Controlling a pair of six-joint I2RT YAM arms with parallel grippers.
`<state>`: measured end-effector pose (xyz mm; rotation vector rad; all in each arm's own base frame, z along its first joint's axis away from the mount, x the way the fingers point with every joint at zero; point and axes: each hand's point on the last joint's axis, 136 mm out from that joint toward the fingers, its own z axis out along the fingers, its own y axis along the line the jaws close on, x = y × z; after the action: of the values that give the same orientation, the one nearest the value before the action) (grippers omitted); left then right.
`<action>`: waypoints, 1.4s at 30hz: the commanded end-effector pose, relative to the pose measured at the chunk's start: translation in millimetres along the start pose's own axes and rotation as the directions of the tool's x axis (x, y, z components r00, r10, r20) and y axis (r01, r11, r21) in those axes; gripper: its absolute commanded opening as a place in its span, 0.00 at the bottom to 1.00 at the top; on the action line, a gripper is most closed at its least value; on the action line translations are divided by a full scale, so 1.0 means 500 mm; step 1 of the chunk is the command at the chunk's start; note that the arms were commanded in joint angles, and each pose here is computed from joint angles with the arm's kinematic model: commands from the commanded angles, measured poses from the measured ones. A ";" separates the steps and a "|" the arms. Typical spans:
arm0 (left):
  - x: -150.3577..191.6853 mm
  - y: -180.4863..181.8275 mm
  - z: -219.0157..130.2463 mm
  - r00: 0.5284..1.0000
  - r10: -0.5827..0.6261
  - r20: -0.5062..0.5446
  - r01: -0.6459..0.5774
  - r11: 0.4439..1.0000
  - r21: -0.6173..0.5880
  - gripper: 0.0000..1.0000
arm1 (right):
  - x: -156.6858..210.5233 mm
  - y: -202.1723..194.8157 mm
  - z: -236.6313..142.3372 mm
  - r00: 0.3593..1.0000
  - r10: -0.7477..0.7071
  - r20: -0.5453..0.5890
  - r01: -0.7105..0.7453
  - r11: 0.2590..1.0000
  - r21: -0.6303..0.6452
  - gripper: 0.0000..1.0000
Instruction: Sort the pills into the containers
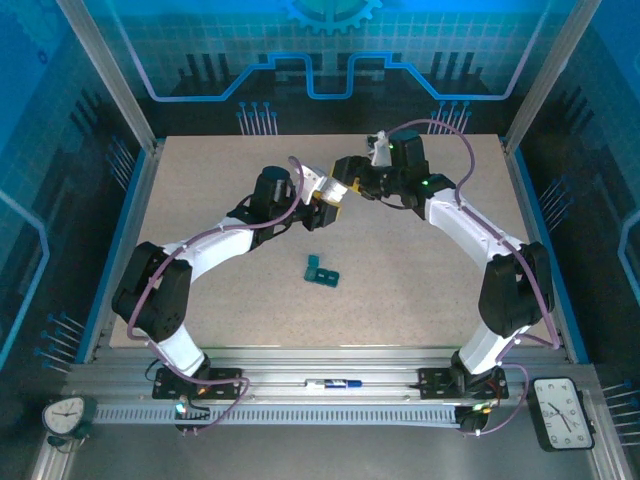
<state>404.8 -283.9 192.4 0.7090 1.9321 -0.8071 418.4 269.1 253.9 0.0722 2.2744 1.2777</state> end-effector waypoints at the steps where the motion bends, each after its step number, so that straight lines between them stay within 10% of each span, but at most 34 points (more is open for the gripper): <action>1: -0.052 -0.018 -0.014 0.996 0.062 0.063 -0.063 0.998 0.006 0.00 | 0.025 -0.018 0.015 0.999 0.002 -0.038 0.000 1.000 0.031 0.67; 16: -0.051 -0.018 -0.013 0.996 0.061 0.061 -0.062 0.998 0.005 0.00 | 0.031 -0.054 -0.005 0.999 0.009 -0.031 -0.007 0.998 0.070 0.68; 33: -0.051 -0.021 -0.013 0.996 0.064 0.061 -0.064 0.998 0.010 0.00 | 0.026 -0.022 0.022 0.998 0.013 -0.064 -0.022 0.989 -0.144 0.44; 42: -0.056 -0.026 -0.015 0.996 0.060 0.071 -0.062 0.998 0.019 0.00 | 0.025 -0.022 -0.014 0.969 -0.248 -0.008 0.234 0.922 -0.308 0.47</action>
<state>402.5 -286.8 191.1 0.7136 1.9380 -0.8029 410.8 264.9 230.9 -0.1447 2.1523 1.4712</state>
